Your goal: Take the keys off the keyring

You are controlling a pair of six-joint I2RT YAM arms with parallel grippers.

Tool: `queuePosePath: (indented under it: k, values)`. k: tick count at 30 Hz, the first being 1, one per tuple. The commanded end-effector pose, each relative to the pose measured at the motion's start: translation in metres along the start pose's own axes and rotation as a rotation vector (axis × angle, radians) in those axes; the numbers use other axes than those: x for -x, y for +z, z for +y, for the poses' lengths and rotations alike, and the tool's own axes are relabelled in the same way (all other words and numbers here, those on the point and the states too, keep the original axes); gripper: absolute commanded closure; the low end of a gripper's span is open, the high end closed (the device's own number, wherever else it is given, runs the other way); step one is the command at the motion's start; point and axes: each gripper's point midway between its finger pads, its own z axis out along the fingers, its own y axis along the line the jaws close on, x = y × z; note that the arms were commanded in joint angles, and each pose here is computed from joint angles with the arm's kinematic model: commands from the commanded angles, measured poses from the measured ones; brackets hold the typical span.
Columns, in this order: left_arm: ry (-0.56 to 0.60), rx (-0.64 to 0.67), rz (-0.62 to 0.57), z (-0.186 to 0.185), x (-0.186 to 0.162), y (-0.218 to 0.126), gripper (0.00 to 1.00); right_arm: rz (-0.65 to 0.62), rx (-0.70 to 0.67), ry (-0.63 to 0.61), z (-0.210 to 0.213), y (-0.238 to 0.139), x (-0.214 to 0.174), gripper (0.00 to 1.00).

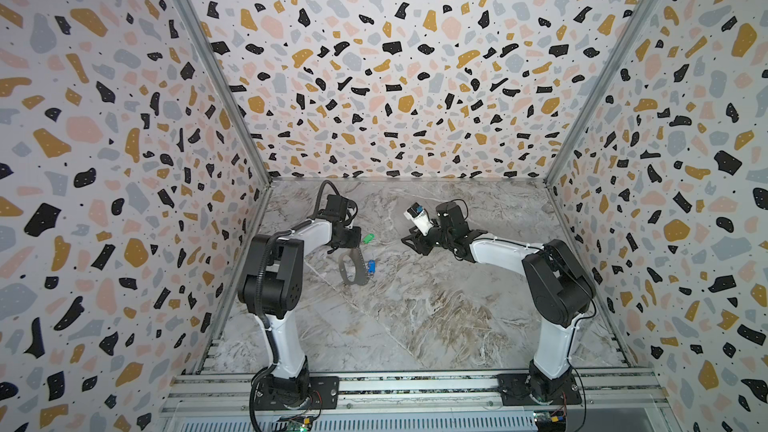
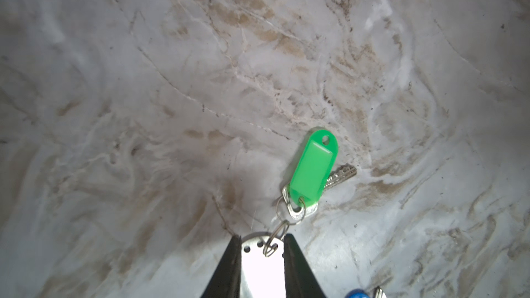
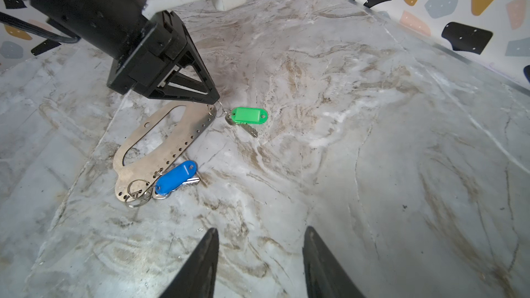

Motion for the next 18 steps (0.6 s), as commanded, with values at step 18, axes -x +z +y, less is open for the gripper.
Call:
queuePosePath:
  k: [18]
  values:
    - [0.036,-0.05,0.008,-0.006,-0.004,0.0,0.86,-0.021,-0.004,-0.02,0.001,-0.002,0.023,0.57]
